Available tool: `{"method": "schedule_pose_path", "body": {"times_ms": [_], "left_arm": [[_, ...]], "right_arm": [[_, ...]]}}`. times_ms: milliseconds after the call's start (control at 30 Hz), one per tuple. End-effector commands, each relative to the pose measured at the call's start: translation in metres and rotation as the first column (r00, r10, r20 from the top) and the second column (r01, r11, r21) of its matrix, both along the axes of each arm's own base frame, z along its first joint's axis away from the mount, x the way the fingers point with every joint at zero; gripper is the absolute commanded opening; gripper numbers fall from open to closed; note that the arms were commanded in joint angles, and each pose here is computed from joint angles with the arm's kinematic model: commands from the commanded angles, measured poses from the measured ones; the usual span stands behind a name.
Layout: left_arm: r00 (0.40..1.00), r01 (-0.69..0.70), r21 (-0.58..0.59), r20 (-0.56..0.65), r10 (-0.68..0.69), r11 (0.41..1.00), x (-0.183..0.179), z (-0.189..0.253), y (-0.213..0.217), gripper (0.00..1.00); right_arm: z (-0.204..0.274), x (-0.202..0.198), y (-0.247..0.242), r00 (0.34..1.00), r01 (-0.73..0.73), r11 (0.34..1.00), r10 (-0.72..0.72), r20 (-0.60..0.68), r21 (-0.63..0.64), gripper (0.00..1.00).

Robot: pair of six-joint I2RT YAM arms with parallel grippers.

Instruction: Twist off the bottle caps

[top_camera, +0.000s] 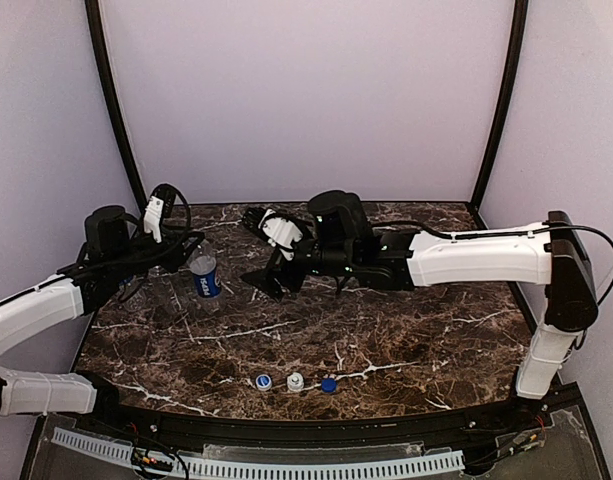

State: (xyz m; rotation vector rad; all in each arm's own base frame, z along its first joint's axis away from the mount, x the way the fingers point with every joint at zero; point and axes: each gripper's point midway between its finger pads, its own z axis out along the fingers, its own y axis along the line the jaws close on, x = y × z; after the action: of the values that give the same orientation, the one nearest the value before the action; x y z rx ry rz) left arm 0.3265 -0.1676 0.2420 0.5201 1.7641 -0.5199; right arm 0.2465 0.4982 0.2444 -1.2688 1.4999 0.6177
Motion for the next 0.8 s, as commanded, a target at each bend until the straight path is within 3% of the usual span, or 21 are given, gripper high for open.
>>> {"method": "schedule_pose_path", "body": {"times_ms": [0,400,467,500,633,667,767], "left_arm": [[0.999,-0.031,-0.059,-0.020,0.030,0.998,-0.002,-0.004,0.007,0.01],[0.999,-0.014,-0.069,-0.046,0.011,0.997,-0.009,-0.015,0.008,0.03],[0.999,-0.006,-0.061,-0.036,0.004,0.998,-0.010,-0.014,0.007,0.19],[0.999,-0.003,-0.057,-0.035,0.001,0.998,-0.010,-0.014,0.007,0.33],[1.000,0.005,-0.045,-0.019,-0.006,0.999,-0.010,-0.011,0.007,0.62],[1.000,0.006,-0.042,-0.015,-0.007,0.999,-0.010,-0.010,0.006,0.69],[1.000,0.011,-0.035,0.007,-0.011,0.999,-0.009,-0.006,0.006,0.76]], "right_arm": [[0.006,0.000,-0.003,1.000,0.000,1.000,0.000,0.010,0.016,0.99],[0.005,-0.002,0.000,1.000,-0.022,1.000,0.022,0.010,0.008,0.99],[0.005,-0.003,0.000,1.000,-0.025,1.000,0.025,0.009,0.008,0.99],[0.006,-0.003,-0.001,1.000,-0.025,1.000,0.025,0.009,0.008,0.99],[0.006,-0.004,-0.001,1.000,-0.028,1.000,0.028,0.008,0.008,0.99],[0.004,-0.004,0.000,1.000,-0.030,1.000,0.030,0.005,0.007,0.99],[0.005,-0.004,0.000,0.999,-0.032,0.999,0.032,0.004,0.007,0.99]]}}
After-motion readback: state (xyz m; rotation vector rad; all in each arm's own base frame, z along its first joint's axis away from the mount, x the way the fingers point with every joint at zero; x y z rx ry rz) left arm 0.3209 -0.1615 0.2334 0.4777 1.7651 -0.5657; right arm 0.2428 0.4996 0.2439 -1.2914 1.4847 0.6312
